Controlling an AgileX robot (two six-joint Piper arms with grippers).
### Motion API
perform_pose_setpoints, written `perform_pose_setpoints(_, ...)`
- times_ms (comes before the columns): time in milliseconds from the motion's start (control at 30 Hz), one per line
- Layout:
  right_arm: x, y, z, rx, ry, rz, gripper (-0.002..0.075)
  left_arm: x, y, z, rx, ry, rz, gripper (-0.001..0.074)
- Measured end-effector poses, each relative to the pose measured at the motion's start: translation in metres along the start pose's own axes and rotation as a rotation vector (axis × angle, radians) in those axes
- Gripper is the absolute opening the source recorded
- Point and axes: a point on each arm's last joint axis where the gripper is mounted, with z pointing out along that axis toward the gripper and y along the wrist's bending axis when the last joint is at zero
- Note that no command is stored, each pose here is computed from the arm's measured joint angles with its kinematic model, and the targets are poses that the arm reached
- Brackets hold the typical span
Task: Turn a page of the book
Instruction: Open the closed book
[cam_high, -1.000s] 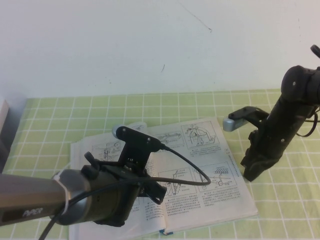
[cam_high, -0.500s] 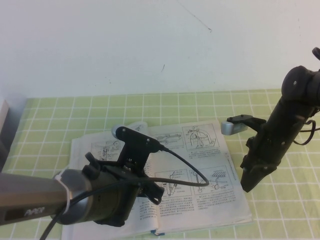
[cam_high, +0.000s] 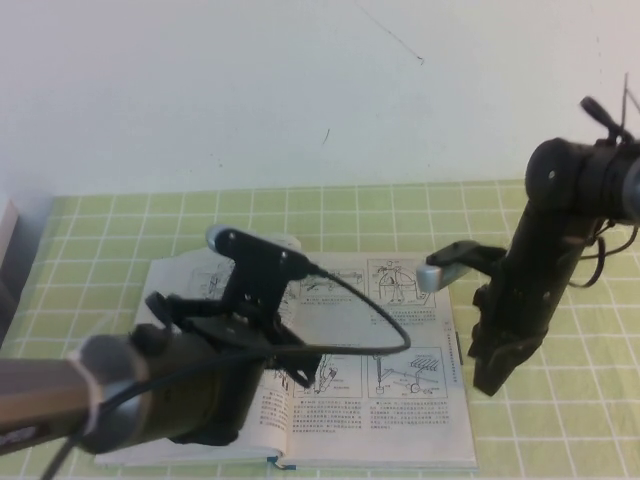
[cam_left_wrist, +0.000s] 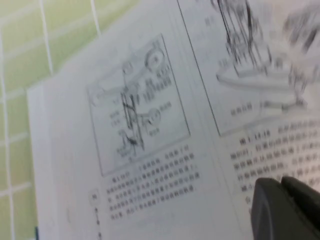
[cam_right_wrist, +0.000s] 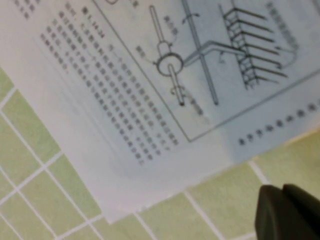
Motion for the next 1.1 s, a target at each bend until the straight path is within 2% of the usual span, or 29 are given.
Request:
perform_pose_setpoints(100,0.005,0.005,-0.027,0.069,-0.035,-0.011,0.0,-0.017,0.007,-0.023,0.045,-0.076,-0.043,-0.0004)
perform_pose_setpoints(167,0.009,0.009,-0.05,0.132,-0.071,-0.016,0.0,-0.029,0.009,-0.043,0.124,-0.138,-0.073,-0.0004)
perform_pose_setpoints(433,0.039,0.047,-0.156,0.458,-0.227,-0.049,0.0,-0.053,-0.004,-0.116,0.648,-0.298,-0.166,-0.0004)
perform_pose_setpoints(567,0.069,0.074,-0.198,0.624,-0.291,-0.015,0.0,-0.045,-0.005,-0.134,0.791,-0.259,-0.221,-0.0004)
perform_pose_setpoints(767,0.113,0.118,-0.244,0.752,-0.438,0.011,-0.0001,-0.015,-0.005,-0.13,0.842,-0.005,-0.152,-0.0004)
perform_pose_setpoints(833,0.125,0.131,-0.253,0.772,-0.483,0.013,-0.0001,-0.005,0.003,-0.126,0.789,0.081,-0.082,-0.0004)
perform_pose_setpoints(933,0.145,0.148,-0.258,0.794,-0.54,0.018,-0.0001,-0.001,0.018,-0.124,0.674,0.128,-0.049,-0.0004)
perform_pose_setpoints(1100,0.18,0.165,-0.24,0.791,-0.573,0.053,-0.0001,-0.009,0.043,-0.147,0.562,-0.014,-0.02,-0.0004)
